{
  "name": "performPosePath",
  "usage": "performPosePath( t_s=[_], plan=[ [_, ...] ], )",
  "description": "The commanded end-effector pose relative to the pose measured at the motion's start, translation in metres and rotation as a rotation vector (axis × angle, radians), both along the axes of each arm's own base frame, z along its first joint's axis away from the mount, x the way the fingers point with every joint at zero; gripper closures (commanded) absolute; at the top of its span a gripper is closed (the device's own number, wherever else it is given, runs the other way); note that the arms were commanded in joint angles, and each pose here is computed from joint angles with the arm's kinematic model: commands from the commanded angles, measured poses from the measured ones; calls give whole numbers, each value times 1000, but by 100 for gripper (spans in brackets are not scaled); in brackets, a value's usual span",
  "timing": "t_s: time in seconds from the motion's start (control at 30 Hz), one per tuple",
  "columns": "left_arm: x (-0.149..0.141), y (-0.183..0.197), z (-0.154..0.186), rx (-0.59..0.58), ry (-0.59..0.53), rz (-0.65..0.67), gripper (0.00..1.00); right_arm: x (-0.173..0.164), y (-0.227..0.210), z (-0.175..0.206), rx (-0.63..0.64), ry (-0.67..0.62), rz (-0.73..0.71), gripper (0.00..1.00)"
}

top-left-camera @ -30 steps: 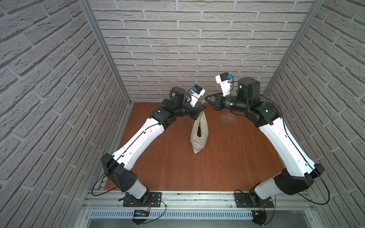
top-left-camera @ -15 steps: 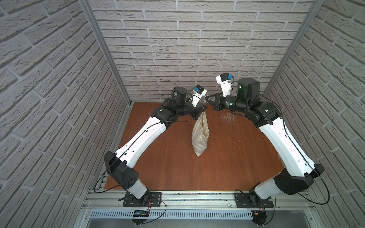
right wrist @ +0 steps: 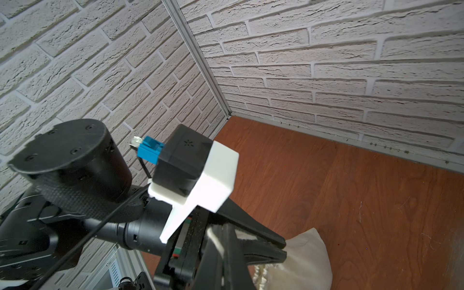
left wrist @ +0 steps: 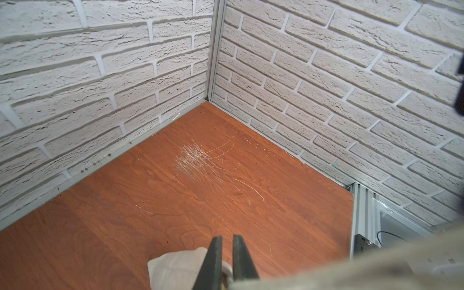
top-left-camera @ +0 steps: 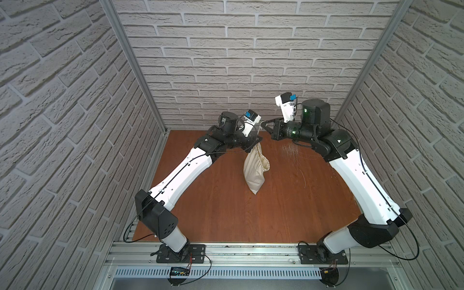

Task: Close the soil bag
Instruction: Frap the soil bag at the center of the board.

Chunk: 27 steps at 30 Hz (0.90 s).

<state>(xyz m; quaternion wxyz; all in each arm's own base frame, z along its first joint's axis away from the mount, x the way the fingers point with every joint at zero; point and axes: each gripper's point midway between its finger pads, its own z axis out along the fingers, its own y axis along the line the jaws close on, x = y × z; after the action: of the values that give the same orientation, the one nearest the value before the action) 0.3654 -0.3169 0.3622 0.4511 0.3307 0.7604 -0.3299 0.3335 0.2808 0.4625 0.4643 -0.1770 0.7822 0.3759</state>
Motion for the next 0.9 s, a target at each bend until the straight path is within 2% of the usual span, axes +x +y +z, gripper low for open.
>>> performPosePath(
  t_s=[0.0, 0.3, 0.87],
  plan=[
    [7, 5, -20, 5, 67, 18, 86, -26, -6, 92, 176, -265, 39, 97],
    [8, 5, -37, 22, 117, 6, 89, -23, -8, 97, 180, -291, 19, 97],
    [10, 12, -61, 21, 190, 26, 91, 8, -12, 122, 167, -381, -91, 97]
  ],
)
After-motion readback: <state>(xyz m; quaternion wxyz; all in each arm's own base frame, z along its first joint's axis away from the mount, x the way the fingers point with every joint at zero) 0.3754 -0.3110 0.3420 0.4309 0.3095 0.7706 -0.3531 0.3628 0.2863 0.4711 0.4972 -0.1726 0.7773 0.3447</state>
